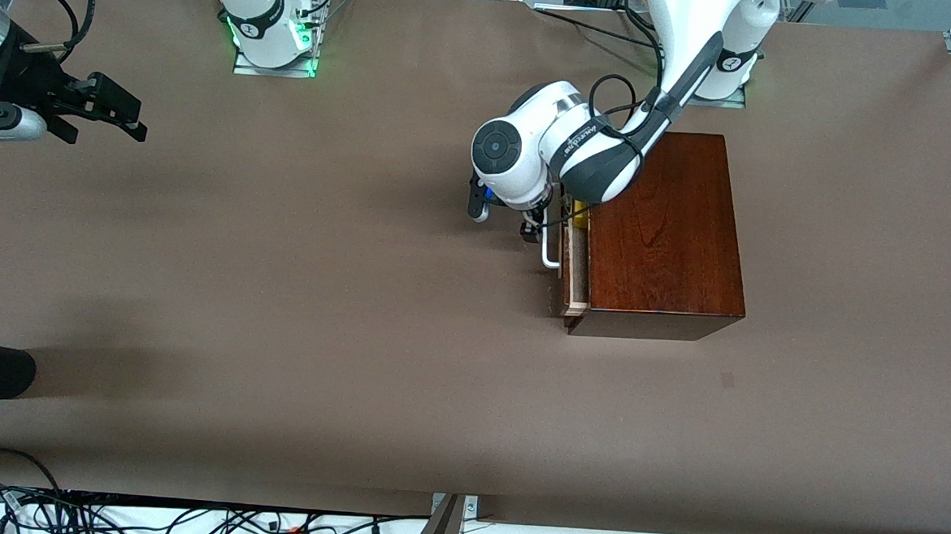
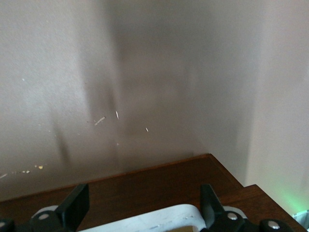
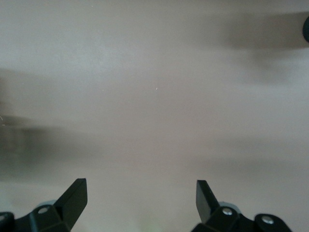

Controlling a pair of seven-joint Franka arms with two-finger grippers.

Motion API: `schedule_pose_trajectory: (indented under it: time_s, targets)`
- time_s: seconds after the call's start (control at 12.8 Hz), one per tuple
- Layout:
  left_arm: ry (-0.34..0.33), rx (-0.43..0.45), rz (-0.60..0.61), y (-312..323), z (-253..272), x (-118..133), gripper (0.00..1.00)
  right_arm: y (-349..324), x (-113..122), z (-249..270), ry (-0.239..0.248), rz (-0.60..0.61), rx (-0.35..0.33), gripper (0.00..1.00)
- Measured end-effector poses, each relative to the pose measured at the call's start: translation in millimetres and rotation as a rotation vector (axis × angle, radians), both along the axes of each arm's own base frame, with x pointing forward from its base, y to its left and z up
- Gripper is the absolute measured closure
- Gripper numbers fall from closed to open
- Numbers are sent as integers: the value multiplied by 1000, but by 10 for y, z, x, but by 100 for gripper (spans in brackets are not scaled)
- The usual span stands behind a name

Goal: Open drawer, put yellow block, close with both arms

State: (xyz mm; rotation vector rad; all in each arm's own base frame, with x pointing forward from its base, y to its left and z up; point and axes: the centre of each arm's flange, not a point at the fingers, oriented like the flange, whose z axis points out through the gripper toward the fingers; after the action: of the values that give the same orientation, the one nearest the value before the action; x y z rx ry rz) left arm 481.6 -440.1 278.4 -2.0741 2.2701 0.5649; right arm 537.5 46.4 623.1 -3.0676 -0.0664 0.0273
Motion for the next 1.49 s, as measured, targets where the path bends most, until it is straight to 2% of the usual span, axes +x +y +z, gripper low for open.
schedule_pose_trajectory:
  time_s: [0.31, 0.47, 0.71, 1.49]
  targets:
    - [19, 12, 9, 84, -12, 31, 0, -283, -7, -19, 21, -50, -6, 0]
    - [22, 14, 11, 102, -17, 38, 0, -315, 1, -34, 22, -46, -46, 0]
    - [26, 17, 13, 122, -27, 45, 0, 2, 29, -68, 7, 16, -100, 0]
    - [30, 23, 14, 153, -36, 58, 0, 94, 32, -101, 20, 30, -93, 0]
